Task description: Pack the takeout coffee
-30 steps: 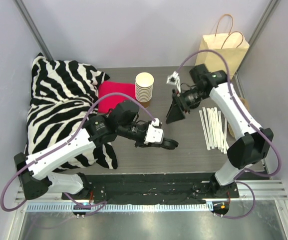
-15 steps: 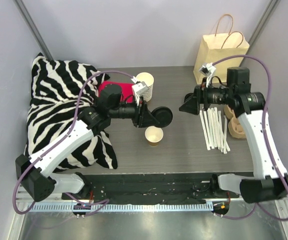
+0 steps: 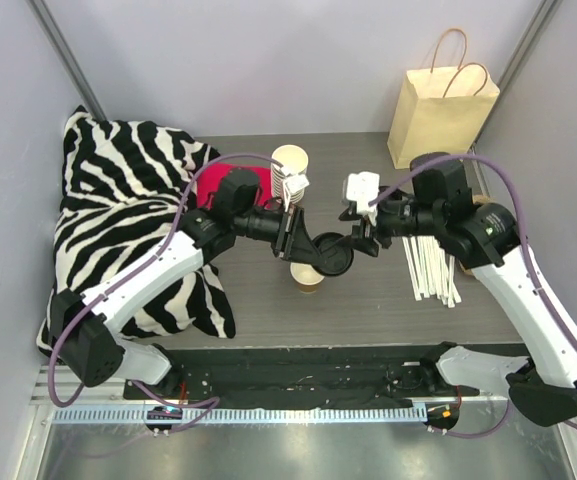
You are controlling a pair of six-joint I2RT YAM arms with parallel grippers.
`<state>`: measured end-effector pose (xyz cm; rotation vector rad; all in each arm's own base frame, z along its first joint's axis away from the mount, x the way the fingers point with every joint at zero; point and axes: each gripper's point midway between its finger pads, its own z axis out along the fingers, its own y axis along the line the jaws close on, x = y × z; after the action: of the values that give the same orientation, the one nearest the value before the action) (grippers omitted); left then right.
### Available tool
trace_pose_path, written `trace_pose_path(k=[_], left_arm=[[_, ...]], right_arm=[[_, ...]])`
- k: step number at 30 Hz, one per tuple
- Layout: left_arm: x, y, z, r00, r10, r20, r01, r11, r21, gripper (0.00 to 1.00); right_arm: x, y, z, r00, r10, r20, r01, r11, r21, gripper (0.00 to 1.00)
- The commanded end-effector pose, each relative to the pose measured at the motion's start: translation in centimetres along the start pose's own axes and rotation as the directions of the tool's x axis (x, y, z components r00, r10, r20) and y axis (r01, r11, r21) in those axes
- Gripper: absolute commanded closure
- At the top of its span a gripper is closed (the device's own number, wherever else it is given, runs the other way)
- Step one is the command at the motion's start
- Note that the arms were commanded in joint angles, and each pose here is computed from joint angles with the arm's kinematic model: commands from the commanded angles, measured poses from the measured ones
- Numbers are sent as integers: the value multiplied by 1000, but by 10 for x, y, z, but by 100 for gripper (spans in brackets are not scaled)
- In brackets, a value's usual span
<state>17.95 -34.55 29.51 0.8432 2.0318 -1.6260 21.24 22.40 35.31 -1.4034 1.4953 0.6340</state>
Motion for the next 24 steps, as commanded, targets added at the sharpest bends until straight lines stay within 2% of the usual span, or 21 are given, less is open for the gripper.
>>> trace_pose_path(k=[1,7,13,24], left_arm=[[9,-16,-2,995,-55,-86,61,996,73,100],[17,-9,1,988,-83,-129,91,994,61,100],[22,-12,4,986,-79,-146,91,993,72,100],[32,-15,3,982,-81,-172,96,992,80,100]], right_arm=[[-5,-1,-11,961,-272,-51,275,959,71,48],[2,28,-2,919,-386,-83,384,923,-32,54],[8,36,9,875,-469,-118,464,883,-63,61],[16,51,26,857,-495,-142,477,868,-140,64]])
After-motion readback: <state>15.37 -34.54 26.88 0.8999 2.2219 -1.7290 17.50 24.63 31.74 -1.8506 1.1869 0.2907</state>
